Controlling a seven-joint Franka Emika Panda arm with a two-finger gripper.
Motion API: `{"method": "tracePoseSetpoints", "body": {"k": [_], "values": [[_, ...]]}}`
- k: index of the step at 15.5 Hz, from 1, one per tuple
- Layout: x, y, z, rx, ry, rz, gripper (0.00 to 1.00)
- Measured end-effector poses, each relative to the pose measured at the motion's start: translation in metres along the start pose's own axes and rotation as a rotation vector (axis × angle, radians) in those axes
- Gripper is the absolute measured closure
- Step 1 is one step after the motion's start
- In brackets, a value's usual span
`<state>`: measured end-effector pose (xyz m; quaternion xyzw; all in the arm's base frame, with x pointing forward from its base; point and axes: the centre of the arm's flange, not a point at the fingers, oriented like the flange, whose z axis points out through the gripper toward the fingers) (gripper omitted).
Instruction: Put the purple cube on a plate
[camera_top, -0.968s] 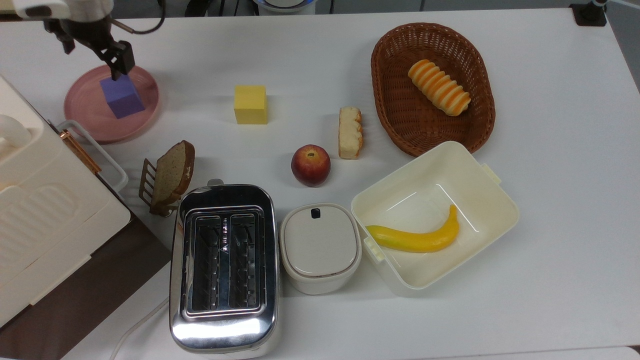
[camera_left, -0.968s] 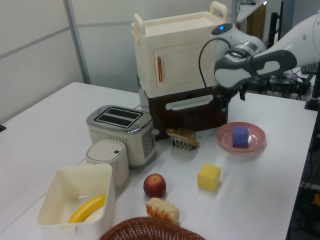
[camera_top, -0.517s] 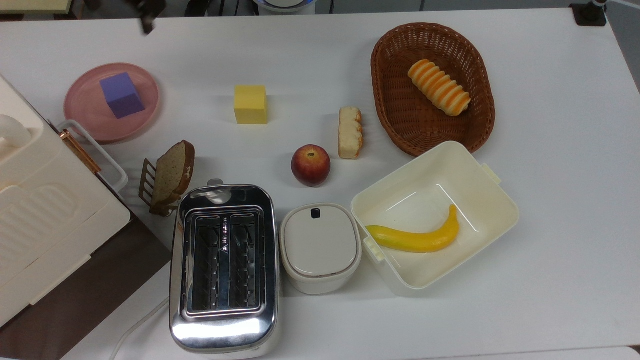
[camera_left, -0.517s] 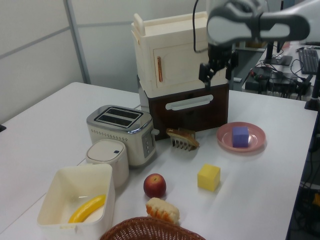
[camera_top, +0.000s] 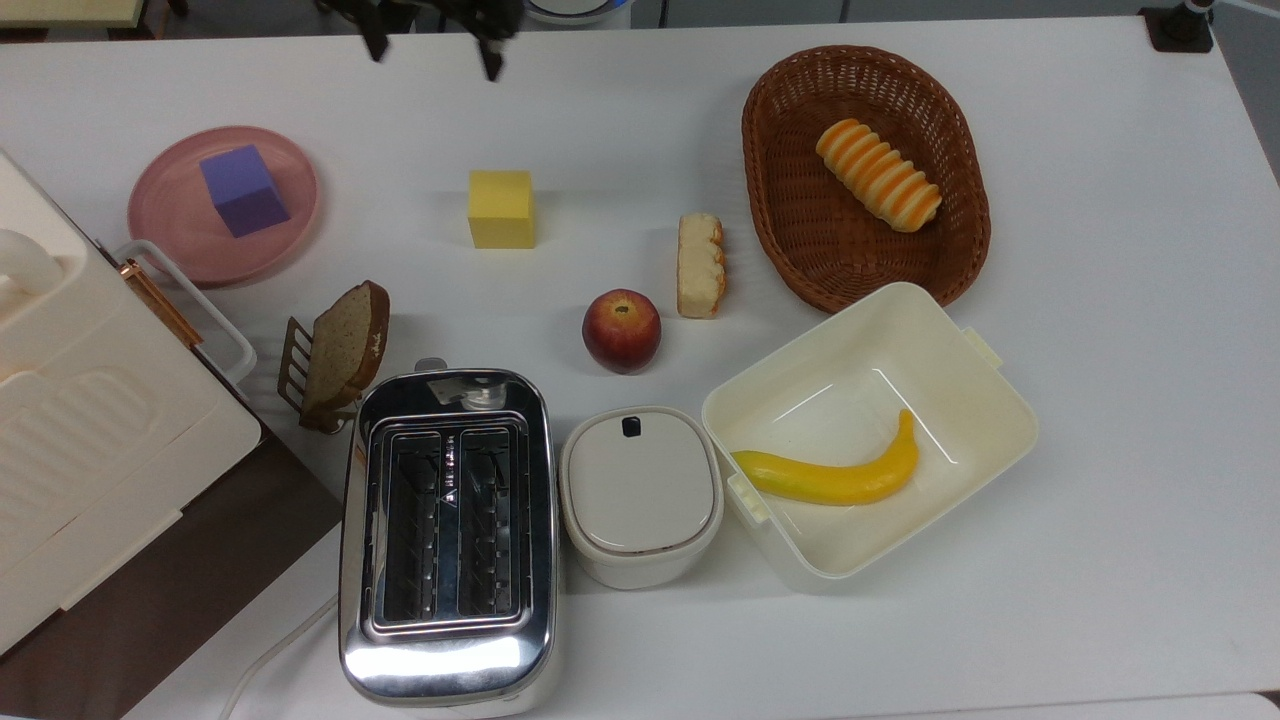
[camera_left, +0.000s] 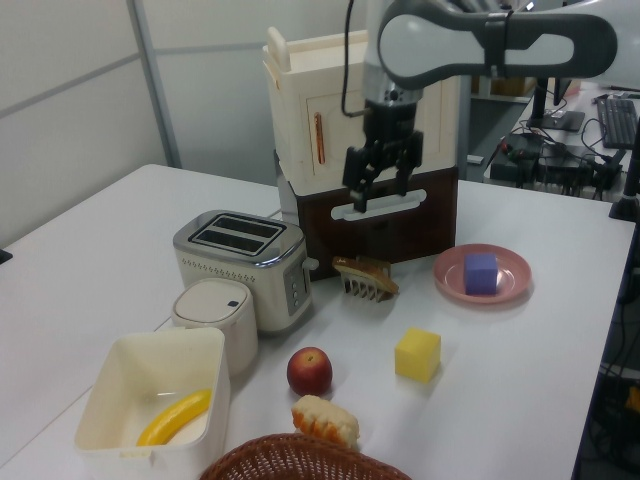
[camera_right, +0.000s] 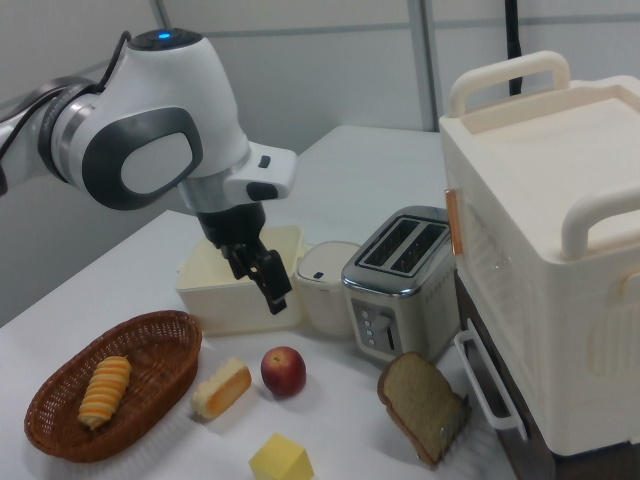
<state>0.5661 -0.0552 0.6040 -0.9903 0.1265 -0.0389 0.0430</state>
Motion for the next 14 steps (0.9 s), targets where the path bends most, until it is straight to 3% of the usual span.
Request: {"method": "tracePoseSetpoints", "body": {"k": [5, 14], "values": [[-0.01, -0.057, 0.009, 0.009, -0.018, -0.08, 0.0], [-0.007, -0.043, 0.008, 0.006, -0.015, -0.07, 0.0]]}}
